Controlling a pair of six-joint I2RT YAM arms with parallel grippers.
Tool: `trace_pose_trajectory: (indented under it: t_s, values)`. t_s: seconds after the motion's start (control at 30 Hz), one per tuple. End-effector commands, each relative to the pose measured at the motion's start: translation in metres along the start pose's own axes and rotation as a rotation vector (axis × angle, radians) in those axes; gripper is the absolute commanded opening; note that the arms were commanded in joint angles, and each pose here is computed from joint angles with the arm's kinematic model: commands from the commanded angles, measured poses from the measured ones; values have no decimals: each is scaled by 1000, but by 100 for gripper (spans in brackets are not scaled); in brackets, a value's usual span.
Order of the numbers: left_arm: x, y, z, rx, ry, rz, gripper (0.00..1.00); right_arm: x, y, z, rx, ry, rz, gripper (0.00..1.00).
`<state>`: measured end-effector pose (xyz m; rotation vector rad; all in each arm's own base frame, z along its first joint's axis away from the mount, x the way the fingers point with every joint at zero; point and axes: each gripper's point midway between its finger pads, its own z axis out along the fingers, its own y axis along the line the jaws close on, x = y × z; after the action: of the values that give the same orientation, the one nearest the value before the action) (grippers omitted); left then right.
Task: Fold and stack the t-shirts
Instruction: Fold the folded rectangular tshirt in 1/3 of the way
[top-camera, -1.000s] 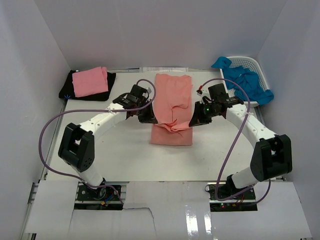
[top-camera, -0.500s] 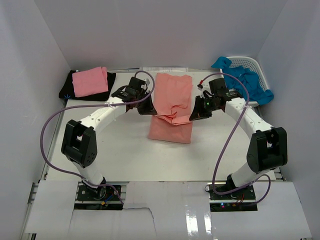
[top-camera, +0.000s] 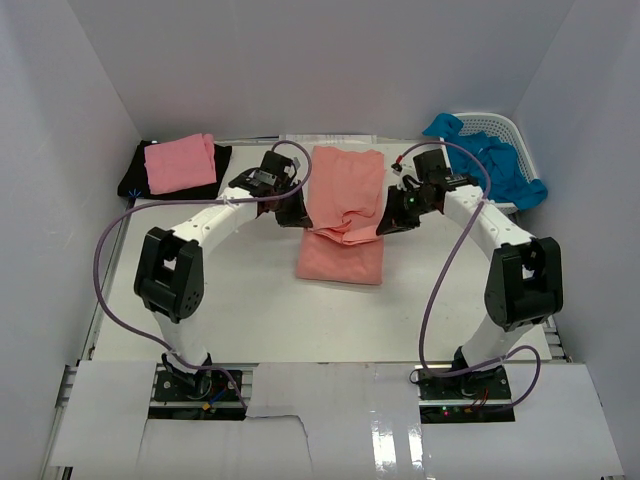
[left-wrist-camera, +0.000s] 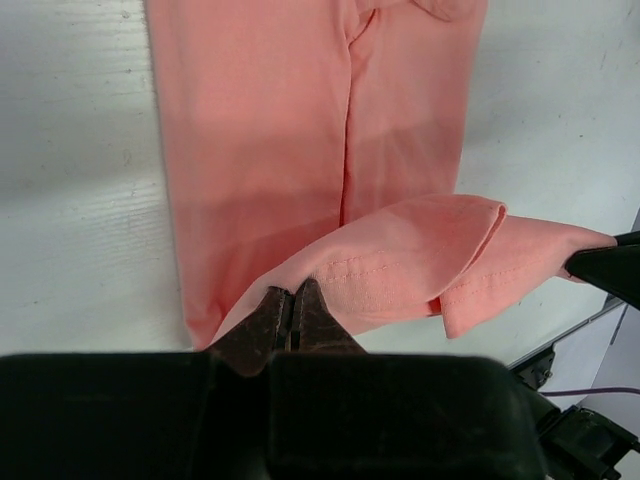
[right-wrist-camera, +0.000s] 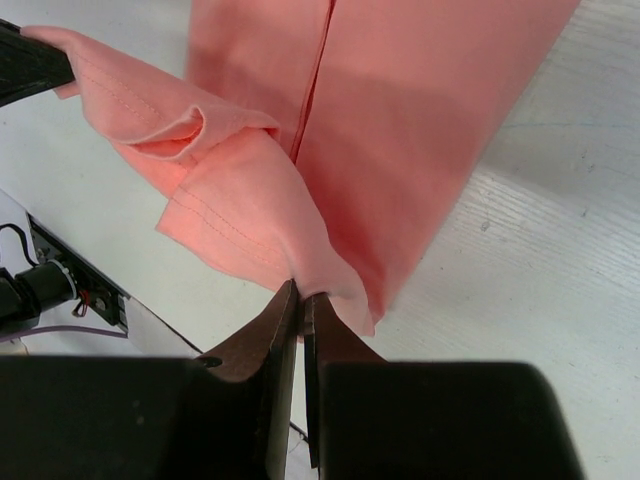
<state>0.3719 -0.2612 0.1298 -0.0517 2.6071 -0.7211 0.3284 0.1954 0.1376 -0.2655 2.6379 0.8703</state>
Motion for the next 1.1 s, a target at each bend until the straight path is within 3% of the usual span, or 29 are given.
trace_pose_trajectory:
  t_s: [0.0, 0.53, 1.07]
  values:
    - [-21, -5, -2, 17, -54, 17, 0, -21, 2, -3, -6, -44, -36, 8]
    - [-26, 0, 41, 52, -22, 21, 0, -26, -20, 34, 8, 3, 7, 8]
    - [-45, 19, 46, 26, -40, -27, 0, -49, -39, 51, 19, -1, 46, 8]
